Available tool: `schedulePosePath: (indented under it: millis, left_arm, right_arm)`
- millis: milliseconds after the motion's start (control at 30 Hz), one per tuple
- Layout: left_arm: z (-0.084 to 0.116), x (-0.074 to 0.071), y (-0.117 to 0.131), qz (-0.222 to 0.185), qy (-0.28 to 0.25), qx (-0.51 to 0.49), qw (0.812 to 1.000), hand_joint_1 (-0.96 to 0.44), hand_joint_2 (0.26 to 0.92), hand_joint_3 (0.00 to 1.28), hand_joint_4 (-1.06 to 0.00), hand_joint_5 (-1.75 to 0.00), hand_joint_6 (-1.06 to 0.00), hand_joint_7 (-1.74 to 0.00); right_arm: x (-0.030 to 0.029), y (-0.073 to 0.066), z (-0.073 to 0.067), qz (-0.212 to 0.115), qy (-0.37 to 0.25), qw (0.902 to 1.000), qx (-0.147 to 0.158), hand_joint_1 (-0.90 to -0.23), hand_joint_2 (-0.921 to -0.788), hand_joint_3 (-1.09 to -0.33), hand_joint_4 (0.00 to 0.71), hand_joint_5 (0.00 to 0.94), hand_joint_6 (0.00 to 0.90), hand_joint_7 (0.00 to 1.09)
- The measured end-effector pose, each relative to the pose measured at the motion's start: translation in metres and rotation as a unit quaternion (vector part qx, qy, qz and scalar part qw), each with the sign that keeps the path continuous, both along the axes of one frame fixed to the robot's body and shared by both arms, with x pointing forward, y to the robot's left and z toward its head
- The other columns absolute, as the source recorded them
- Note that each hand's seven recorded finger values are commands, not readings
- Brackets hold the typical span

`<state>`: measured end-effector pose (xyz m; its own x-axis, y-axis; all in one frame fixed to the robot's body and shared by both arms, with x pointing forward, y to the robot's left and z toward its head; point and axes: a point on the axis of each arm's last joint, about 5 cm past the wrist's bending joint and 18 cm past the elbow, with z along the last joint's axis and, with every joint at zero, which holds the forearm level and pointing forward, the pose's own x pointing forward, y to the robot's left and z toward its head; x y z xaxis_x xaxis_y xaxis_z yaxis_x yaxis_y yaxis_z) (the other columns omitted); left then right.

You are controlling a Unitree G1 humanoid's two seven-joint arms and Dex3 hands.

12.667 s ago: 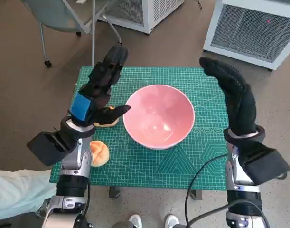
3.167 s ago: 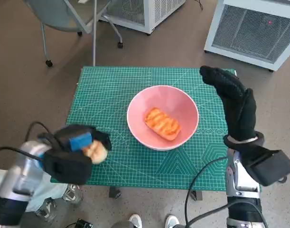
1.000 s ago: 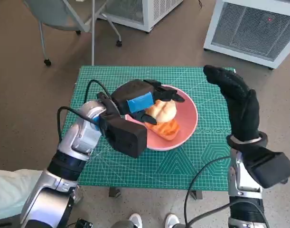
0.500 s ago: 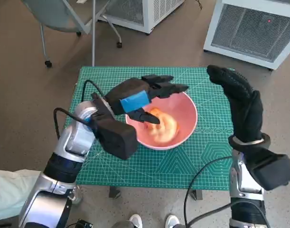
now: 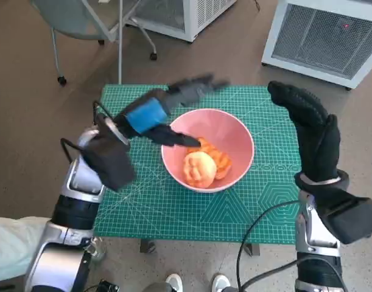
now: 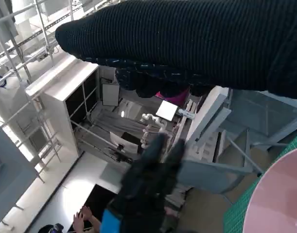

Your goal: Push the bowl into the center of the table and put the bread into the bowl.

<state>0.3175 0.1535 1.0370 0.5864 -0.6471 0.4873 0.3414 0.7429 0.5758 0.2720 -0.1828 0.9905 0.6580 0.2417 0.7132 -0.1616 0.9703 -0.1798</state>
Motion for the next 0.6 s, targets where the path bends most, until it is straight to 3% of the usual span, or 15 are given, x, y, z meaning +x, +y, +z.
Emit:
schedulePosePath:
  millis: [333,600]
  left_arm:
    - [-0.02,0.001,-0.008,-0.024,0.016,-0.163,0.986,-0.67,0.921,0.19,-0.05,0.0,-0.15,0.0]
    - [-0.032,-0.002,-0.01,-0.019,0.034,-0.196,0.98,-0.69,0.921,0.22,-0.06,-0.01,-0.16,-0.01]
  right_arm:
    - [0.0011,0.001,0.007,0.003,-0.014,0.9999,-0.001,-0.69,-0.921,-0.778,0.162,0.007,0.0,0.47]
    - [0.0025,0.001,0.012,0.004,-0.021,0.9998,-0.004,-0.694,-0.921,-0.778,0.162,0.006,0.0,0.49]
